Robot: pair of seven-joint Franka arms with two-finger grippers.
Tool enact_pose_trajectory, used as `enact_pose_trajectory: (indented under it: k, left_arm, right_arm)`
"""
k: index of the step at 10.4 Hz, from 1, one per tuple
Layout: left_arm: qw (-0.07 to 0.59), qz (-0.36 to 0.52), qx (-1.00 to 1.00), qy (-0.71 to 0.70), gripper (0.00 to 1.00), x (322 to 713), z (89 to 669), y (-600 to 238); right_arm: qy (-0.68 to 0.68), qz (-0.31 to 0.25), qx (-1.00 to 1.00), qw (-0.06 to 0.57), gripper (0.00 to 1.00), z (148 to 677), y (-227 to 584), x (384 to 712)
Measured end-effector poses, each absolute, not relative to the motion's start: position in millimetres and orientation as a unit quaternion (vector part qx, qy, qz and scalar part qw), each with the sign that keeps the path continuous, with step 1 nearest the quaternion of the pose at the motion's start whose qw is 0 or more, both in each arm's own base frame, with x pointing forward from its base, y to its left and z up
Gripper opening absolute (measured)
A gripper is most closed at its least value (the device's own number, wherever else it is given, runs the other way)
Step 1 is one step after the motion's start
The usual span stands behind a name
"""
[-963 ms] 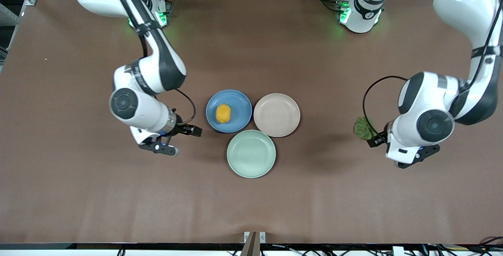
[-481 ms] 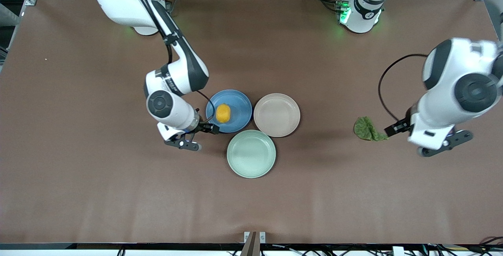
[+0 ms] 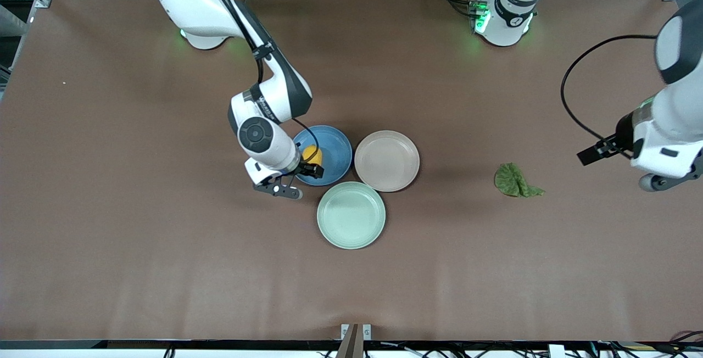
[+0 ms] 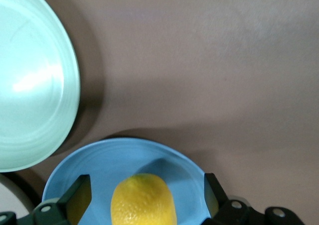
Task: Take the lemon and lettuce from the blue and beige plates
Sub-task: 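Release the lettuce and raise the left gripper while the right gripper grasps the lemon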
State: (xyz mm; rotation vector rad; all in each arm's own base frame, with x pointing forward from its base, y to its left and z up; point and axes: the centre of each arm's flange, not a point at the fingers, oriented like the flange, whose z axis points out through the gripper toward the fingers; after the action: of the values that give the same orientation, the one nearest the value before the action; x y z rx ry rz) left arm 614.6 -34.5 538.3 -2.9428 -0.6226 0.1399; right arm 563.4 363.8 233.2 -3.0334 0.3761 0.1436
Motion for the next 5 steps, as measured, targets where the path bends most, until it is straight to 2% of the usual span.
enact_pose_trajectory:
  k: [5]
  left_arm:
    - [0.034,0.035,-0.979,-0.200,1.00,602.8,568.3,-17.5]
  right_arm:
    - [0.116,0.055,-0.991,0.032,1.00,223.1,393.3,535.3]
